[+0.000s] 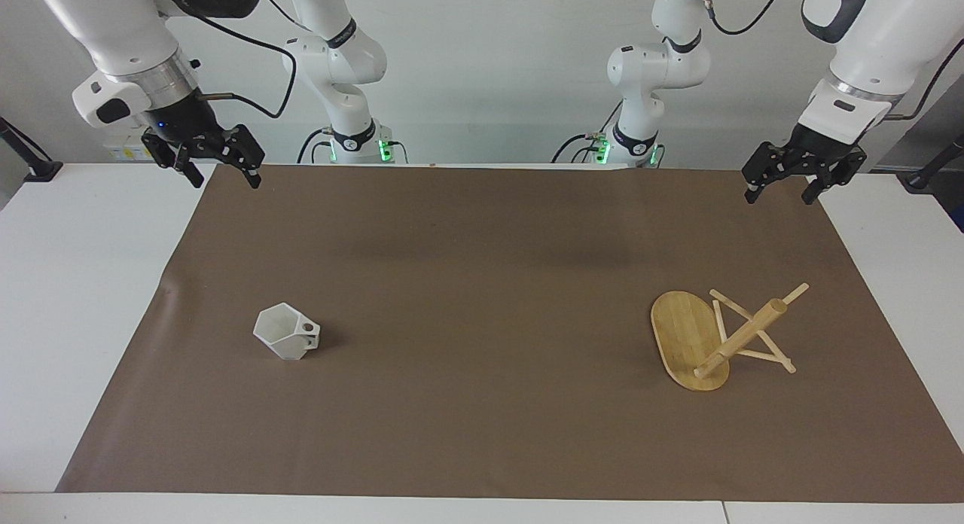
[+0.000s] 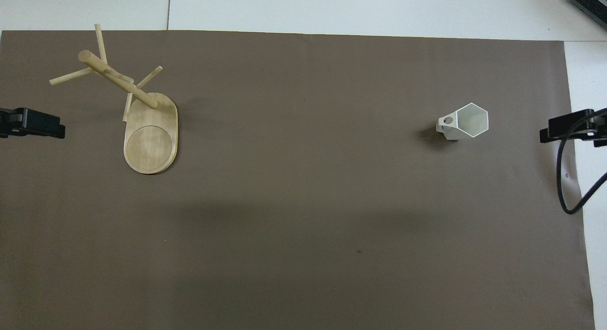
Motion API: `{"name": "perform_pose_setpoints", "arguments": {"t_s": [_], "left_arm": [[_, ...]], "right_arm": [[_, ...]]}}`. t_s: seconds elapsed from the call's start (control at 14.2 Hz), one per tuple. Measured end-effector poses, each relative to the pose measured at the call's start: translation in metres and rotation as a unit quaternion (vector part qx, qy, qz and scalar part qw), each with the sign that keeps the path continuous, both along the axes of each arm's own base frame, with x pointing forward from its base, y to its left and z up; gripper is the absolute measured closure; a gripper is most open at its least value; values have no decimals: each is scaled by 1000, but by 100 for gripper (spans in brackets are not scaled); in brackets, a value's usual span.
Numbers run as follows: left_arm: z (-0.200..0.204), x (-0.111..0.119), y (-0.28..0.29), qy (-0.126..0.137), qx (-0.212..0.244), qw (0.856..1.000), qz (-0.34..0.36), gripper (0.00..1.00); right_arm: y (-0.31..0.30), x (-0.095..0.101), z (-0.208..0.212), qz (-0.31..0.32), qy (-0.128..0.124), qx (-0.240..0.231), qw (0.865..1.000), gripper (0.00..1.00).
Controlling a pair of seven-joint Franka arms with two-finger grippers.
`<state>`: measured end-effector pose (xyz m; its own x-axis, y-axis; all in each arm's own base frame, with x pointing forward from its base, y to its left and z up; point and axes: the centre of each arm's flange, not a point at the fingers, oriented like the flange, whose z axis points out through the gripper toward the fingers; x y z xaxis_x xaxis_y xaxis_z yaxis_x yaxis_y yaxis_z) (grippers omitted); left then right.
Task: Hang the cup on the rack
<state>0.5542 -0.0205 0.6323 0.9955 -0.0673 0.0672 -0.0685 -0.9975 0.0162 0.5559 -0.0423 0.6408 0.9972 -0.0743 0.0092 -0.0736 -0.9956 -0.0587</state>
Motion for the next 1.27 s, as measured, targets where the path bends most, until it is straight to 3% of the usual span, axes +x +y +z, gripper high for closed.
{"name": "perform_pose_setpoints", "arguments": {"t_s": [1.27], "left_arm": [[0,0,0,0,0,1000,0,0]], "right_arm": [[-4,0,-1,-4,1,0,1000,0]]}}
